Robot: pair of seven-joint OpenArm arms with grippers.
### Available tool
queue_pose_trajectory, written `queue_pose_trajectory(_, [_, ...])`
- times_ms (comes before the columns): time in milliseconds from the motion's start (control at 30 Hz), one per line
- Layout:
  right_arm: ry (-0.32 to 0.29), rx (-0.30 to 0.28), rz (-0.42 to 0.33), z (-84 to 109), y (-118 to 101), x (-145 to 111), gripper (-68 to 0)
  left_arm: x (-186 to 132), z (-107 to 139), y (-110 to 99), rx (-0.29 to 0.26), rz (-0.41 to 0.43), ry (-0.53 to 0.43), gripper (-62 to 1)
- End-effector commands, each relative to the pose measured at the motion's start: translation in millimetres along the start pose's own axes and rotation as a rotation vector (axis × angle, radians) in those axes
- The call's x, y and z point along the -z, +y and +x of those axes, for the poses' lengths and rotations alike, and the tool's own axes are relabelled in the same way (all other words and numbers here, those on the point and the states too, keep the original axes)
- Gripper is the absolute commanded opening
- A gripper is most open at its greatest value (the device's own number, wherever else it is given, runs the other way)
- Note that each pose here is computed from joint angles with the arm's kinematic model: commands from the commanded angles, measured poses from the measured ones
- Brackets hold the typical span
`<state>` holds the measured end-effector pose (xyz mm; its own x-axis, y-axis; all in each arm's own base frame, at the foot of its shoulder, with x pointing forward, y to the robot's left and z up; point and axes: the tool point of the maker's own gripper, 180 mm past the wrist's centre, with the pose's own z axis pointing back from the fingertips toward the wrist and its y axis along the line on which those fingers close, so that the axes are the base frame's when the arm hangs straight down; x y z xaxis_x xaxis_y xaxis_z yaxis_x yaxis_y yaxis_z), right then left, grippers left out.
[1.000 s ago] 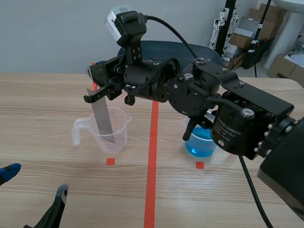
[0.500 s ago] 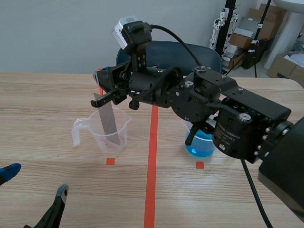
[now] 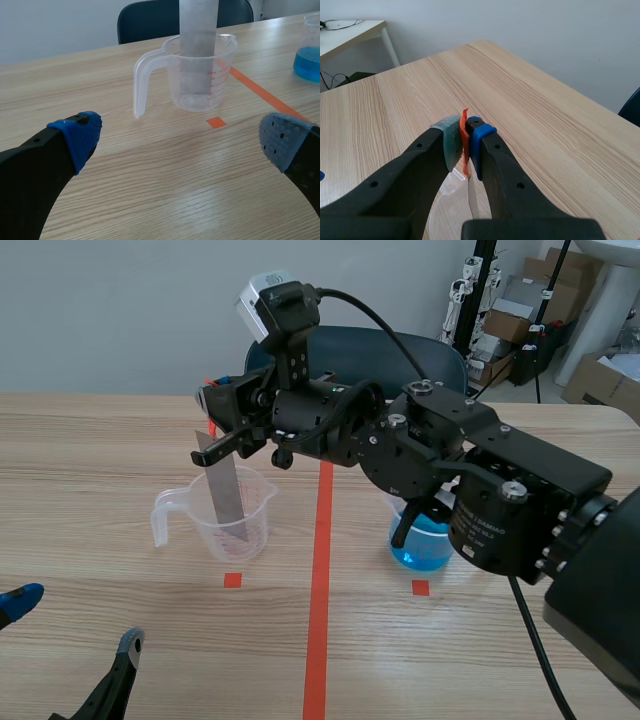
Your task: Do the redox reaction experiment. put the plate into the left beaker
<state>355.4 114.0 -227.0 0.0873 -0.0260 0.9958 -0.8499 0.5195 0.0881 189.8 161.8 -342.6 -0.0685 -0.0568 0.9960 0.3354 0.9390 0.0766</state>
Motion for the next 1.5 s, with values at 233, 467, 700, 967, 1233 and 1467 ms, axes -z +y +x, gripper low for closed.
queue_pose_trajectory(233, [-0.025, -0.034, 0.041, 7.6, 13, 7, -67.1, 4, 9, 2, 0.007, -0.004, -0.033, 1.4])
queue_pose_trajectory(467, [-0.023, -0.035, 0.02, 6.7, 8, 7, -67.1, 4, 9, 2, 0.007, -0.004, -0.033, 1.4])
queue_pose_trajectory(700, [-0.018, -0.046, 0.017, 5.9, 8, 7, -67.1, 4, 9, 2, 0.007, -0.004, -0.033, 1.4])
queue_pose_trajectory(967, [-0.009, -0.064, 0.016, 4.2, 7, 6, -42.7, 4, 9, 2, 0.007, -0.004, -0.033, 1.4])
queue_pose_trajectory(1233, [-0.028, -0.092, -0.117, 10.5, -17, 6, 0.4, 4, 9, 2, 0.007, -0.004, -0.033, 1.4])
queue_pose_trajectory(1467, [-0.026, -0.1, -0.115, 10.9, -17, 6, 0.4, 4, 9, 2, 0.007, -0.004, -0.033, 1.4])
